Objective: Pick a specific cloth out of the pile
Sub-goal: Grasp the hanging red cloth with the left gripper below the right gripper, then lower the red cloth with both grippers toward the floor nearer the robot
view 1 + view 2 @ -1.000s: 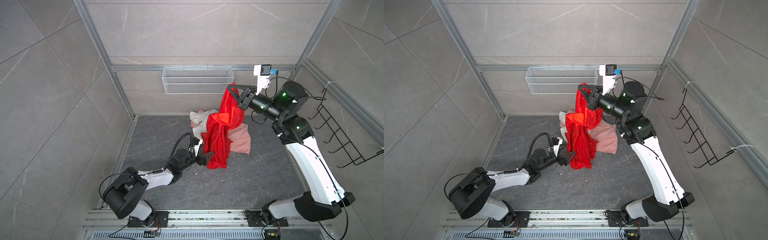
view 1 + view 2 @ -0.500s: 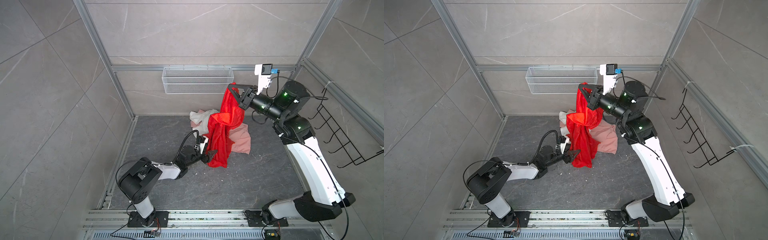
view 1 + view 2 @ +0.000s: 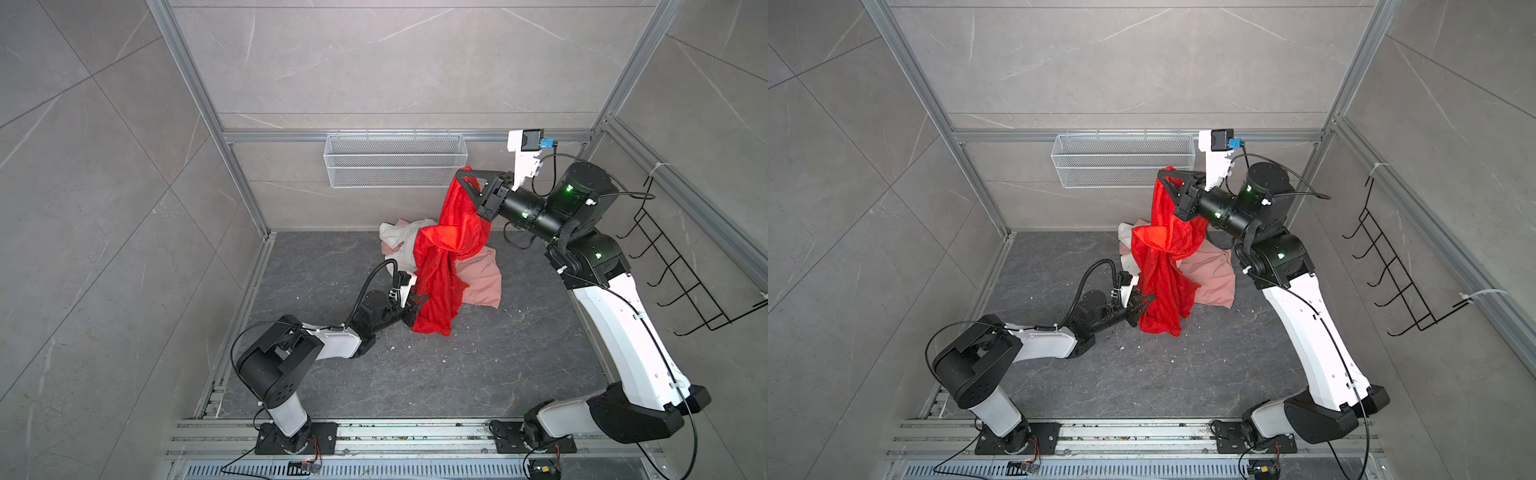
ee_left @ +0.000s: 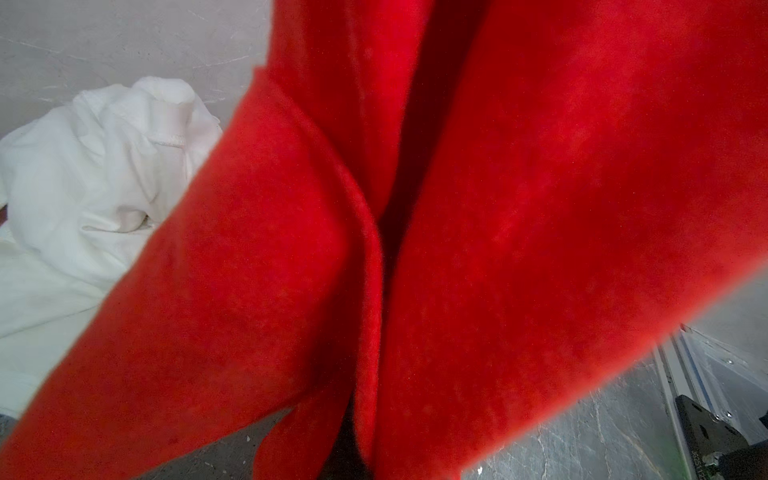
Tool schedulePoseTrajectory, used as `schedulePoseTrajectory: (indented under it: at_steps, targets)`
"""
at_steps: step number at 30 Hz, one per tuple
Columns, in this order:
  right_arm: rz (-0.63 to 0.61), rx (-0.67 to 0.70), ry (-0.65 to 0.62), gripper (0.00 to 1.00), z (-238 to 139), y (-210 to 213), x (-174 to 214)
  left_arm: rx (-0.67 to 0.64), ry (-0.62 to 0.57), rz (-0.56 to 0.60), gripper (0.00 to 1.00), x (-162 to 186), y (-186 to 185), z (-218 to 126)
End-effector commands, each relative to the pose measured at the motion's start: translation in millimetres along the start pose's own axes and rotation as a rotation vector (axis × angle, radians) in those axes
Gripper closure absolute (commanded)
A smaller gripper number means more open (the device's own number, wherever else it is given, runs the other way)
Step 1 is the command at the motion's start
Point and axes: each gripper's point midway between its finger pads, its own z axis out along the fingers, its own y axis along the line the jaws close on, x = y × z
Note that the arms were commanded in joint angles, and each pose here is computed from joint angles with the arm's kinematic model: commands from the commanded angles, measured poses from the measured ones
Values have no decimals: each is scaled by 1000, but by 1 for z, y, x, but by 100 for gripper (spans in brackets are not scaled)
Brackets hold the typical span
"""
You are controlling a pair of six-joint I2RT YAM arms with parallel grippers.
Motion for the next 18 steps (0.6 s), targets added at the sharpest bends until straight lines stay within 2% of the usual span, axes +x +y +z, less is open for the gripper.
schedulePoseTrajectory:
  at_steps: [1,18]
  targets:
    - [-55,-13,-58,100,-16,17,-22,22,-96,24,100,-44,-14,-10]
    - [-66,64,2,100,-25,3,1,-101,-137,127,100,-85,-18,-61]
